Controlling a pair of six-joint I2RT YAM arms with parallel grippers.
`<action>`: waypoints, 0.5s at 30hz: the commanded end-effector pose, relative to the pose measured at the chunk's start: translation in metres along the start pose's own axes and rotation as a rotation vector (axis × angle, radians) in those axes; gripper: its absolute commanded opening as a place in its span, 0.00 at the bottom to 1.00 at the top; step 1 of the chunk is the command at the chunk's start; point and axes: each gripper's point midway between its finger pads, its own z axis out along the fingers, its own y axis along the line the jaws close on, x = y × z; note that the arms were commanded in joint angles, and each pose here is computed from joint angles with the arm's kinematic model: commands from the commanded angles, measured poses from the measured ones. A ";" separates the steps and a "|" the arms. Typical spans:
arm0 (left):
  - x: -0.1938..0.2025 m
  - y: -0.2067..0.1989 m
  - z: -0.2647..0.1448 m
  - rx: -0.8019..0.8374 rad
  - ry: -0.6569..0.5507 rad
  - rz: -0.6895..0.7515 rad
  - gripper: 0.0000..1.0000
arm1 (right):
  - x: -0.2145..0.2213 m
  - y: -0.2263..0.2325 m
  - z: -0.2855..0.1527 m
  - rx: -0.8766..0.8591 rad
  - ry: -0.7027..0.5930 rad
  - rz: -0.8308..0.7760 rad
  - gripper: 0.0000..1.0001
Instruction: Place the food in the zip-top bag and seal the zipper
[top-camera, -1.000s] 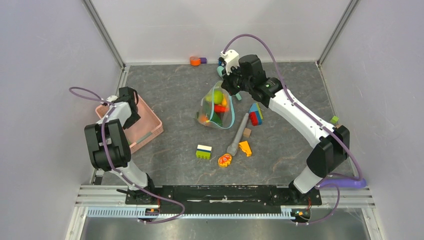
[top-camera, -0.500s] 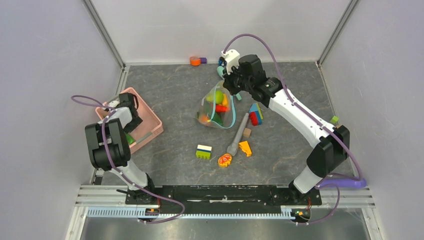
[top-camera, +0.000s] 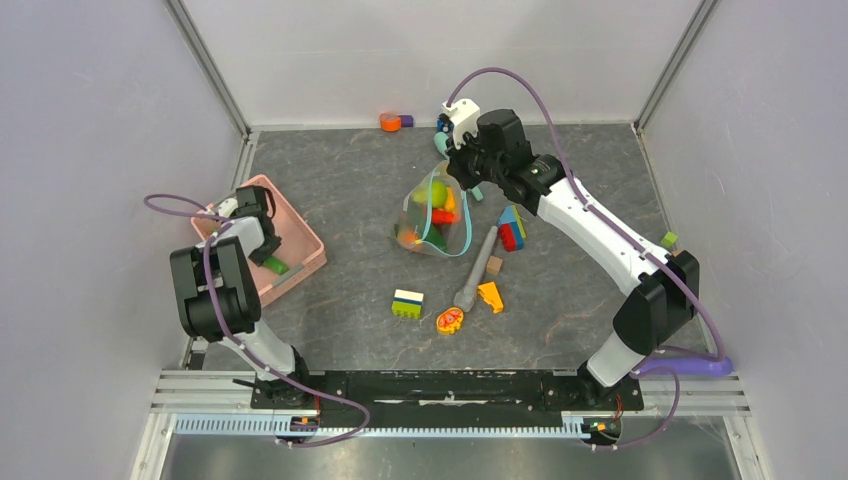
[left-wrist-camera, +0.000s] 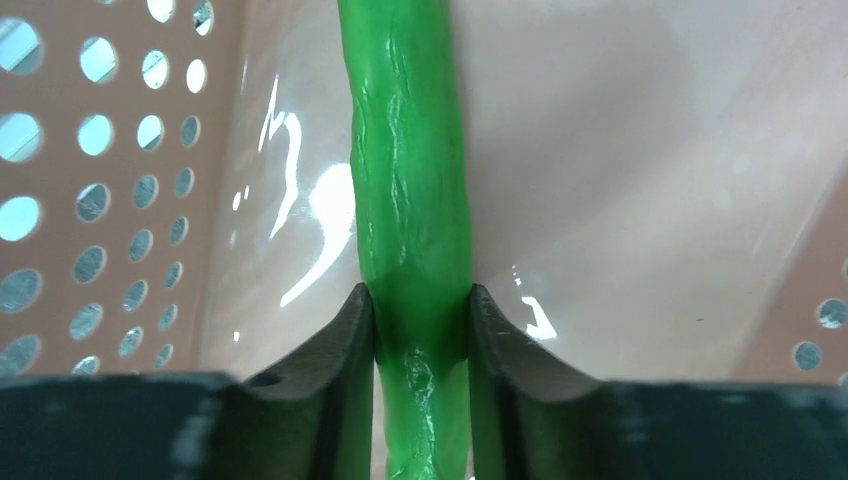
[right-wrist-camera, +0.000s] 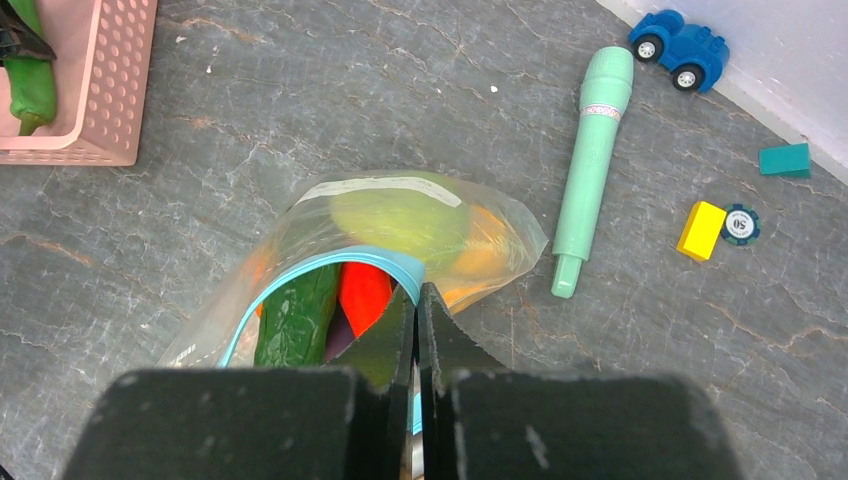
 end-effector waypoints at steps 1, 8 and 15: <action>0.004 -0.014 -0.005 0.095 0.032 0.029 0.16 | -0.029 -0.006 -0.007 0.025 -0.077 -0.015 0.00; -0.031 -0.036 -0.056 0.292 -0.057 -0.004 0.02 | -0.034 -0.007 -0.014 0.034 -0.089 -0.004 0.00; -0.063 -0.043 -0.132 0.496 -0.186 -0.041 0.02 | -0.033 -0.003 -0.014 0.018 -0.071 0.053 0.00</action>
